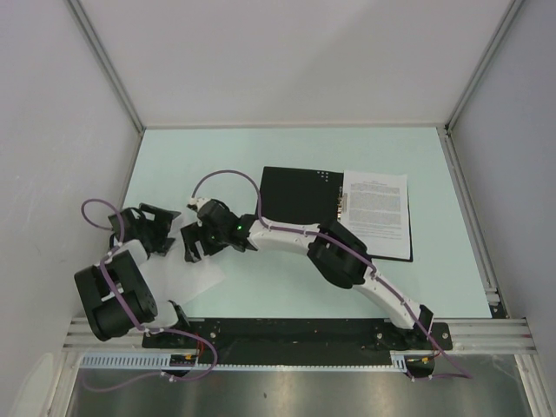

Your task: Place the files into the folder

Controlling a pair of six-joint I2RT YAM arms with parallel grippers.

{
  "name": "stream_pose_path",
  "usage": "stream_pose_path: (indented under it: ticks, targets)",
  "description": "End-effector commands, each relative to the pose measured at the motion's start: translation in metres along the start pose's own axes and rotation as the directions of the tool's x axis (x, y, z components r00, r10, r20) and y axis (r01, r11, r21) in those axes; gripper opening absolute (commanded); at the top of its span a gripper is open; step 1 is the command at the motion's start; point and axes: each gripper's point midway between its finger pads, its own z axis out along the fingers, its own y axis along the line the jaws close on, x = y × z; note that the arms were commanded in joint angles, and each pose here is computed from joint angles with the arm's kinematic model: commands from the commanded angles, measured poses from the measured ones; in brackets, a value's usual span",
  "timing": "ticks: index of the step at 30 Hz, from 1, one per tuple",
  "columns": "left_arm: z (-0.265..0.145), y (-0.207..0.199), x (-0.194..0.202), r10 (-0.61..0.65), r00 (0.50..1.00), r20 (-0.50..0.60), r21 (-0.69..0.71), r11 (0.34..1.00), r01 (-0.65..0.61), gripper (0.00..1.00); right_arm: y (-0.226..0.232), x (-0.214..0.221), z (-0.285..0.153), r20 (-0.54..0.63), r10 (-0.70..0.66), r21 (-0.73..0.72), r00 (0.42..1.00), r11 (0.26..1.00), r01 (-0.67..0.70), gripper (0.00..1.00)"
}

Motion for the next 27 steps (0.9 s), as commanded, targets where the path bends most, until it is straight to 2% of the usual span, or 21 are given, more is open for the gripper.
stream_pose_path:
  ticks: [1,6,10,11,13,14,16,19,25,26,27]
  targets:
    - [0.005,0.053,0.054,-0.107,0.978,-0.180,-0.150,0.985,0.081,1.00,-0.031,0.041,0.027,-0.094,0.023,0.098,0.995,0.995,-0.013,0.89]
    - [0.009,0.057,0.073,-0.161,0.950,-0.266,-0.140,0.982,0.126,1.00,-0.017,0.043,0.040,-0.102,0.046,0.011,0.994,0.999,-0.046,0.89]
    - [0.008,0.056,0.075,-0.158,0.951,-0.266,-0.132,0.983,0.126,1.00,-0.016,0.035,0.038,-0.070,0.078,-0.043,0.994,0.996,-0.081,0.89]
    - [0.008,0.056,0.075,-0.161,0.951,-0.266,-0.132,0.983,0.129,1.00,-0.013,0.025,0.038,-0.033,0.082,-0.079,0.996,0.993,-0.085,0.89]
    - [0.008,0.052,0.074,-0.157,0.950,-0.268,-0.121,0.984,0.129,1.00,-0.023,0.035,0.037,-0.059,0.124,-0.106,0.991,0.986,-0.130,0.89]
    - [0.008,0.052,0.074,-0.154,0.950,-0.272,-0.121,0.985,0.125,1.00,-0.016,0.022,0.035,-0.015,0.147,-0.161,0.989,0.976,-0.148,0.87]
    - [0.007,0.052,0.075,-0.153,0.949,-0.277,-0.121,0.985,0.124,1.00,-0.025,0.027,0.032,-0.027,0.187,-0.188,0.982,0.964,-0.189,0.84]
    - [0.007,0.055,0.077,-0.150,0.948,-0.280,-0.124,0.985,0.120,1.00,-0.026,0.022,0.027,-0.013,0.243,-0.232,0.970,0.943,-0.239,0.76]
    - [0.006,0.046,0.074,-0.132,0.951,-0.281,-0.094,0.990,0.110,1.00,-0.025,0.017,0.028,-0.008,0.331,-0.283,0.944,0.904,-0.319,0.39]
    - [0.005,0.046,0.074,-0.128,0.951,-0.282,-0.093,0.990,0.106,1.00,-0.026,0.016,0.029,-0.005,0.338,-0.287,0.941,0.901,-0.325,0.29]
    - [0.004,0.041,0.071,-0.112,0.954,-0.277,-0.077,0.993,0.094,1.00,-0.028,0.017,0.030,-0.005,0.344,-0.287,0.939,0.899,-0.331,0.25]
